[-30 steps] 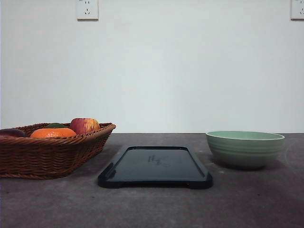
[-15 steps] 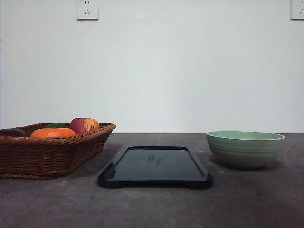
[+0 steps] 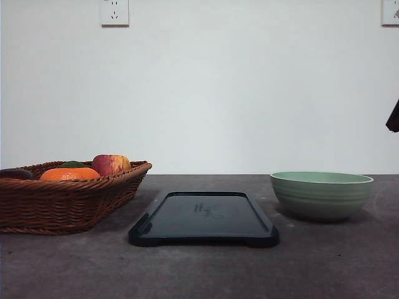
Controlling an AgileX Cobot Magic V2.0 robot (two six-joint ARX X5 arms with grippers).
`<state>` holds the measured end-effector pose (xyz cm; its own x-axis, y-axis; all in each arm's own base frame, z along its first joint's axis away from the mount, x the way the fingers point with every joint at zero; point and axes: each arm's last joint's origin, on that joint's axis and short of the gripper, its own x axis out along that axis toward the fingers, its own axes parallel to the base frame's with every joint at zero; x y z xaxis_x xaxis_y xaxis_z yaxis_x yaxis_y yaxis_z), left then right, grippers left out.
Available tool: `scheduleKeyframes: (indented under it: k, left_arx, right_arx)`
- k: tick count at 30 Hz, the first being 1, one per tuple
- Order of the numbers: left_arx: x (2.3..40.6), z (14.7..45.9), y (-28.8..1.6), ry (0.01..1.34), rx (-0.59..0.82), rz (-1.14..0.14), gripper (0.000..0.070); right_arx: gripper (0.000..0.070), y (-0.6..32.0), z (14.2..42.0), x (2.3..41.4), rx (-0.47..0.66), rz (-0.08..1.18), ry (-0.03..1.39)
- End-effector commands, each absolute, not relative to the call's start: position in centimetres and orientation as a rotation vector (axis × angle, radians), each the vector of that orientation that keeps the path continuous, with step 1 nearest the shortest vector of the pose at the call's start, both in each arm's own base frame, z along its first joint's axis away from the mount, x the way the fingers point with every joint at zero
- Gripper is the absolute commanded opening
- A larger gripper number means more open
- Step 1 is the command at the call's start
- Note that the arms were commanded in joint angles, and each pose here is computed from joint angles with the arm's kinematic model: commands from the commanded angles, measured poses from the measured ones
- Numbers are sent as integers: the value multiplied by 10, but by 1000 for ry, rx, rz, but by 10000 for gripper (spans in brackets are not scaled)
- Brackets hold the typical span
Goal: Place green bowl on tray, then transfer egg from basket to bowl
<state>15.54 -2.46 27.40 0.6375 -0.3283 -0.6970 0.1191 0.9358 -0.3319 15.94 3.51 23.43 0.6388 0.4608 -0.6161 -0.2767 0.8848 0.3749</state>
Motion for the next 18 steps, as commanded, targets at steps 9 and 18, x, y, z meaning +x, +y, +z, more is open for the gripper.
scheduleKeyframes:
  k: [9, 18]
  left_arx:
    - [158, 284, -26, 779, -240, -285, 349]
    - [158, 284, -26, 780, -245, -283, 351]
  right_arx:
    - [334, 36, 241, 163, 244, 430, 771]
    - [342, 36, 250, 166, 315, 372, 840]
